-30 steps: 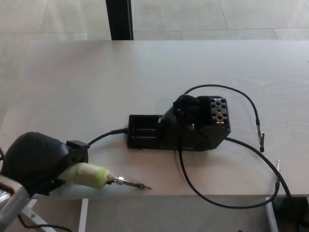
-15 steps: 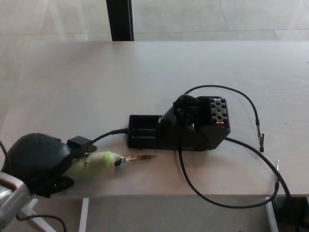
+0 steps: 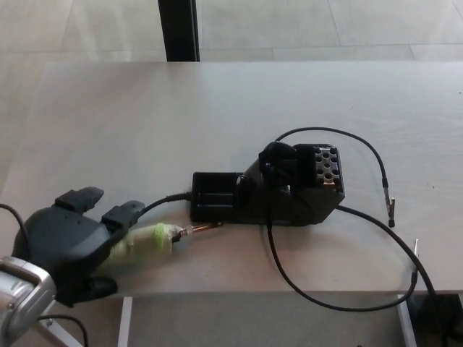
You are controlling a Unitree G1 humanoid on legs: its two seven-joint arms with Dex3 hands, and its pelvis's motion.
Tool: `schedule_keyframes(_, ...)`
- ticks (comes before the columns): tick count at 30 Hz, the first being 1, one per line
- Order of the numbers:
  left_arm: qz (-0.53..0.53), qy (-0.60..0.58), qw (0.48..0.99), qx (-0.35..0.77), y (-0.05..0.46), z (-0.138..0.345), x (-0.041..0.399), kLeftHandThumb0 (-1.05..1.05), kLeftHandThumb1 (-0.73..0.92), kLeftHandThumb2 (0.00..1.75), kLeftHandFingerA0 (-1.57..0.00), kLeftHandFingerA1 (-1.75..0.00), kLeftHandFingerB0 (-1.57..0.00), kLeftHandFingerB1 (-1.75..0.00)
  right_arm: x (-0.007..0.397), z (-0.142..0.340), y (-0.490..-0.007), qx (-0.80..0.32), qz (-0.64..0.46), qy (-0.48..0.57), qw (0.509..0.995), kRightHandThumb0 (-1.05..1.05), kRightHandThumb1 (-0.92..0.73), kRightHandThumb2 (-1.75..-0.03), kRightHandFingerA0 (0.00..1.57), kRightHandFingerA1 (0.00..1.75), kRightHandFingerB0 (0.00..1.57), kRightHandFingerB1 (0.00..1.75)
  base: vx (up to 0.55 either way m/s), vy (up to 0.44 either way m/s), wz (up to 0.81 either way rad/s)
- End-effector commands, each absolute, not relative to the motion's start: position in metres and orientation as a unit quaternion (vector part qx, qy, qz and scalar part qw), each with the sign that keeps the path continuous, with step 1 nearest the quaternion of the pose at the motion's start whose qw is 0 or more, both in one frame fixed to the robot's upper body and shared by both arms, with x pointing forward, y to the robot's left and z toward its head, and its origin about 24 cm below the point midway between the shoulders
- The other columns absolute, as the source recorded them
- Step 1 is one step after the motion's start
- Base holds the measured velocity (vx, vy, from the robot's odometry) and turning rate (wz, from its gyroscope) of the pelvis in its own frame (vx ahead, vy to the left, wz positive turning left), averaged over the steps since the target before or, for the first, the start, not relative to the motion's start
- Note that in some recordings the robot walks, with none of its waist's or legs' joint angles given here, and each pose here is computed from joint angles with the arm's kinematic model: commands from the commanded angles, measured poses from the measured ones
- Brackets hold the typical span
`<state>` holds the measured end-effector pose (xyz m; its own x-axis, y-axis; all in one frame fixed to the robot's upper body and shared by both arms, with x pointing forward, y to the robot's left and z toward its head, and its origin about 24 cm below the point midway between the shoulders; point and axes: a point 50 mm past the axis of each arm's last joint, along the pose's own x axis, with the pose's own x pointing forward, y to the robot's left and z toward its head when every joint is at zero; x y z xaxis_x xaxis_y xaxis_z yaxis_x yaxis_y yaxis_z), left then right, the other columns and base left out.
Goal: Use the left hand of the robot to grab the soldering gun kept on the middle of the table and pull it out of its base and keep it on the left side of the base
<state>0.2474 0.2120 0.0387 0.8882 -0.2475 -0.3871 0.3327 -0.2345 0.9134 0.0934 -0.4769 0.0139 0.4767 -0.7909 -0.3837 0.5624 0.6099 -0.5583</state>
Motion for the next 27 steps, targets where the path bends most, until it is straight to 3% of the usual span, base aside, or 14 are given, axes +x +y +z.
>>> schedule_keyframes(1, -0.239, 0.065, 0.588, 0.770, 0.221, 0.038, 0.246, -0.74, 0.70, 0.61, 0.00, 0.00, 0.00, 0.00, 0.091, 0.021, -0.482, -0.183, -0.405, 0.309, 0.841, -0.46, -0.61, -0.59, 0.88, 0.59, 0.45, 0.39, 0.00, 0.000, 0.00)
schedule_keyframes(7, -0.234, 0.072, 0.638, 0.730, 0.223, 0.071, 0.257, -0.81, 0.65, 0.74, 0.00, 0.00, 0.00, 0.00, 0.089, 0.021, -0.482, -0.186, -0.402, 0.315, 0.840, -0.48, -0.62, -0.58, 0.87, 0.60, 0.42, 0.38, 0.00, 0.000, 0.00)
schedule_keyframes(9, -0.235, 0.082, 0.647, 0.721, 0.224, 0.079, 0.259, -0.81, 0.70, 0.61, 0.00, 0.00, 0.00, 0.00, 0.090, 0.021, -0.483, -0.188, -0.401, 0.317, 0.839, -0.48, -0.62, -0.59, 0.86, 0.60, 0.42, 0.37, 0.00, 0.000, 0.00)
schedule_keyframes(10, -0.230, 0.081, 0.679, 0.692, 0.228, 0.100, 0.264, -0.78, 0.68, 0.60, 0.00, 0.00, 0.00, 0.00, 0.089, 0.021, -0.483, -0.185, -0.402, 0.317, 0.839, -0.53, -0.49, -0.83, 0.78, 0.68, 0.36, 0.50, 0.00, 0.000, 0.00)
schedule_keyframes(11, -0.229, 0.078, 0.691, 0.681, 0.229, 0.108, 0.265, -0.78, 0.68, 0.60, 0.00, 0.00, 0.00, 0.00, 0.089, 0.021, -0.483, -0.184, -0.402, 0.316, 0.839, -0.53, -0.49, -0.83, 0.78, 0.68, 0.36, 0.50, 0.00, 0.000, 0.00)
schedule_keyframes(12, -0.227, 0.077, 0.697, 0.676, 0.230, 0.112, 0.265, -0.78, 0.63, 0.75, 0.00, 0.00, 0.00, 0.00, 0.089, 0.021, -0.483, -0.184, -0.402, 0.316, 0.839, -0.48, -0.61, -0.59, 0.84, 0.58, 0.41, 0.37, 0.00, 0.000, 0.00)
schedule_keyframes(13, -0.223, 0.073, 0.711, 0.663, 0.233, 0.122, 0.266, -0.83, 0.57, 0.79, 0.00, 0.00, 0.00, 0.00, 0.089, 0.021, -0.483, -0.181, -0.403, 0.315, 0.840, -0.47, -0.61, -0.59, 0.83, 0.59, 0.41, 0.37, 0.00, 0.000, 0.00)
schedule_keyframes(14, -0.215, 0.069, 0.726, 0.650, 0.235, 0.132, 0.266, -0.84, 0.69, 0.61, 0.00, 0.00, 0.00, 0.00, 0.089, 0.021, -0.483, -0.180, -0.403, 0.314, 0.841, -0.49, -0.62, -0.58, 0.84, 0.60, 0.41, 0.37, 0.00, 0.000, 0.00)
schedule_keyframes(15, -0.207, 0.055, 0.751, 0.625, 0.237, 0.143, 0.266, -0.84, 0.57, 0.78, 0.00, 0.00, 0.00, 0.00, 0.088, 0.022, -0.483, -0.183, -0.403, 0.313, 0.840, -0.49, -0.61, -0.58, 0.83, 0.61, 0.40, 0.37, 0.00, 0.000, 0.00)
schedule_keyframes(17, -0.201, 0.030, 0.790, 0.578, 0.241, 0.160, 0.265, -0.84, 0.68, 0.61, 0.00, 0.00, 0.00, 0.00, 0.087, 0.023, -0.484, -0.183, -0.406, 0.312, 0.839, -0.49, -0.61, -0.58, 0.83, 0.62, 0.39, 0.37, 0.00, 0.000, 0.00)
schedule_keyframes(19, -0.179, 0.010, 0.855, 0.486, 0.250, 0.185, 0.254, -0.81, 0.63, 0.72, 0.00, 0.00, 0.00, 0.00, 0.087, 0.024, -0.484, -0.177, -0.410, 0.308, 0.840, -0.50, -0.59, -0.58, 0.84, 0.63, 0.39, 0.36, 0.00, 0.000, 0.00)
schedule_keyframes(23, -0.156, -0.011, 0.912, 0.379, 0.270, 0.204, 0.241, -0.87, 0.67, 0.60, 0.00, 0.00, 0.00, 0.00, 0.087, 0.023, -0.484, -0.175, -0.406, 0.307, 0.842, -0.51, -0.59, -0.58, 0.82, 0.63, 0.37, 0.36, 0.00, 0.000, 0.00)
schedule_keyframes(25, -0.135, -0.016, 0.933, 0.333, 0.291, 0.207, 0.228, -0.83, 0.65, 0.75, 0.00, 0.00, 0.00, 0.00, 0.086, 0.022, -0.483, -0.171, -0.409, 0.305, 0.843, -0.50, -0.59, -0.58, 0.82, 0.63, 0.38, 0.36, 0.00, 0.000, 0.00)
schedule_keyframes(27, -0.095, 0.009, 0.952, 0.292, 0.315, 0.202, 0.214, -0.79, 0.69, 0.61, 0.00, 0.00, 0.00, 0.00, 0.086, 0.021, -0.483, -0.167, -0.411, 0.307, 0.842, -0.50, -0.59, -0.57, 0.83, 0.64, 0.38, 0.35, 0.00, 0.000, 0.00)
